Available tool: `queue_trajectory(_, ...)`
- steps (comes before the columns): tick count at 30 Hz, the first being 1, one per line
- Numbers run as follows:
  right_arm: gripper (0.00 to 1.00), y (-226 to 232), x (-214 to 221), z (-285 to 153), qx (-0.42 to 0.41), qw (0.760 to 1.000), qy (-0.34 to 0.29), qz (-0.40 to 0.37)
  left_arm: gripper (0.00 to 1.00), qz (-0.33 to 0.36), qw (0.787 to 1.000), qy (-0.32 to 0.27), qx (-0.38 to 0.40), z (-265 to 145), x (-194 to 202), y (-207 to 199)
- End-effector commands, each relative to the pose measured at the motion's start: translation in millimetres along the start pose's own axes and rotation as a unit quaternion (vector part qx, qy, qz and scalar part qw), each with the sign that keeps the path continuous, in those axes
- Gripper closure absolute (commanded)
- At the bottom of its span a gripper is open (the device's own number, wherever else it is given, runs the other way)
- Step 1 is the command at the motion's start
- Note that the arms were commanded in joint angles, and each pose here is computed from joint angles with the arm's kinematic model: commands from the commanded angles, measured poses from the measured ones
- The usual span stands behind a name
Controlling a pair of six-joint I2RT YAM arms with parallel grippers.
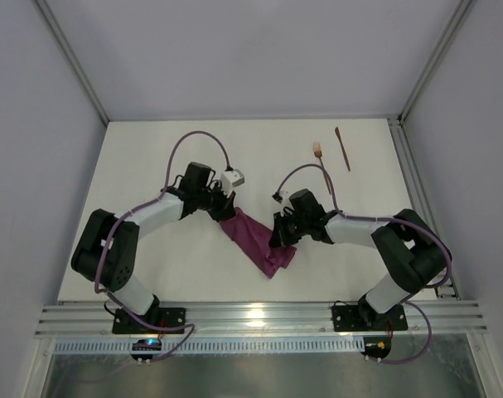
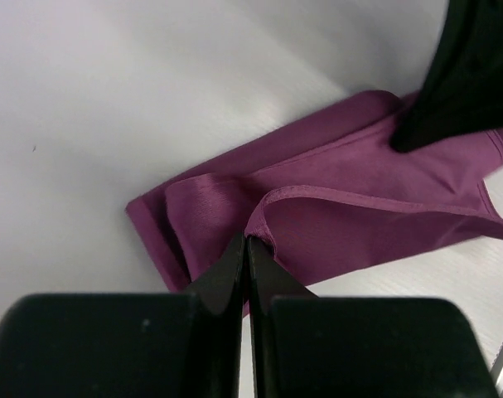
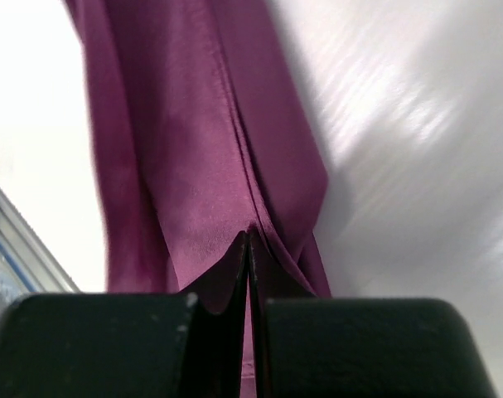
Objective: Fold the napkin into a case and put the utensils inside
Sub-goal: Fold the 2/3-rectangle-folded napkin at the center of the board.
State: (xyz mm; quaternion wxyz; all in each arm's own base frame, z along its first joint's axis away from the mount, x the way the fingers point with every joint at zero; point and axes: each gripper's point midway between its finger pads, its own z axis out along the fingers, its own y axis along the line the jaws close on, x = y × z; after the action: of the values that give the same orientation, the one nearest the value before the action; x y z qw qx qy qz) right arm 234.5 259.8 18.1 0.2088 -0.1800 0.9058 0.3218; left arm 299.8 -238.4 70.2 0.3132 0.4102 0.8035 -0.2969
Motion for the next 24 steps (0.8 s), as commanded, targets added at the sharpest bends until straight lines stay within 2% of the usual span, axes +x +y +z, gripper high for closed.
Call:
queue_trajectory(1,0.96,0,42,-2,0.007,0.998,0.062,0.012,1.00,-0.027,0.999,-0.012,-0.034,-3,-21,19)
queue_trajectory(7,0.96,8,47,-1,-0.019,0.998,0.066,0.011,1.00,-0.064,0.996,-0.001,-0.066,0,-21,40)
queue_trajectory(16,0.93,22,22,-9,-0.036,0.999,0.025,-0.017,1.00,-0.095,0.992,0.044,-0.071,13,-13,53)
queue_trajectory(20,0.89,21,9,-16,-0.013,1.000,-0.002,-0.012,1.00,-0.099,0.991,0.051,-0.069,16,-13,56)
queue_trajectory(24,0.87,8,-3,-28,0.047,0.999,-0.019,-0.003,1.00,-0.094,0.992,0.049,-0.072,16,-16,58)
